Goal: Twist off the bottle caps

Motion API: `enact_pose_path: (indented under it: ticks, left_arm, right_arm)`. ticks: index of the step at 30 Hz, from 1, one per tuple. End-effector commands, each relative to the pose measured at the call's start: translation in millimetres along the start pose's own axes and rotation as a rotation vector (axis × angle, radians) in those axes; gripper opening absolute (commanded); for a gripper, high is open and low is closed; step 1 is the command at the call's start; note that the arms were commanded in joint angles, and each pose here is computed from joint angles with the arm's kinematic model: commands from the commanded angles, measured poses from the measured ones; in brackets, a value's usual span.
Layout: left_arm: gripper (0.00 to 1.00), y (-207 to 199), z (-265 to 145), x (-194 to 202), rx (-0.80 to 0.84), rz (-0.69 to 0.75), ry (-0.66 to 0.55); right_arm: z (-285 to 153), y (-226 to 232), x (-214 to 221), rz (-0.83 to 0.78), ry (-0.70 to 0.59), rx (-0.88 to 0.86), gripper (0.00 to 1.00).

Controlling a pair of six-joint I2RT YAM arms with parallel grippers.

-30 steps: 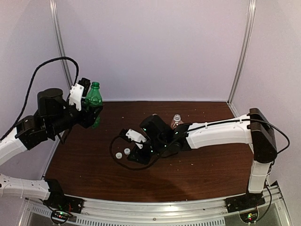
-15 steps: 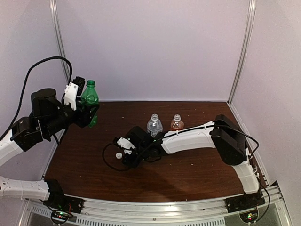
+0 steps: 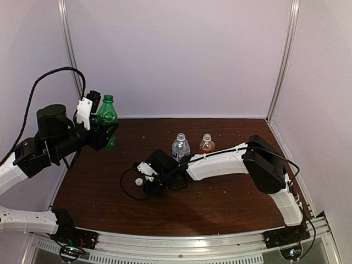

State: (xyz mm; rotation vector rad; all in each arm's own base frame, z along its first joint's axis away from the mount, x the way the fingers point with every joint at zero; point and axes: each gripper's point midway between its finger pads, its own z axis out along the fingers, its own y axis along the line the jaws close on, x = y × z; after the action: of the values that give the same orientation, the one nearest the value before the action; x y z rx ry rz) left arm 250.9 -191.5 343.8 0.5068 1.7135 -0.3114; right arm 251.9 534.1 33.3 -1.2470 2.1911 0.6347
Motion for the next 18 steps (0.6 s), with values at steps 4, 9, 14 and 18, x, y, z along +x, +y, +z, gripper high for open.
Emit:
enact_pose_path:
  ticks: [4, 9, 14, 18]
  left_arm:
    - [0.21, -5.3, 5.9, -9.5, 0.027, -0.012, -0.047]
    - [0.22, -10.1, 8.4, -8.8, 0.049, -0.012, -0.048]
    - [0.22, -19.2, 12.7, -7.0, 0.094, -0.012, -0.045]
    - [0.23, -29.1, 14.7, -6.0, 0.146, -0.02, -0.062]
  right_arm:
    - [-10.1, -6.5, 0.0, 0.009, -0.003, 0.012, 0.55]
    - [-40.2, -1.8, -13.4, 0.008, -0.052, -0.009, 0.72]
    - [-92.1, 5.5, -28.8, 0.011, -0.139, -0.043, 0.82]
    - [-143.3, 11.9, -41.9, 0.003, -0.217, -0.069, 0.88]
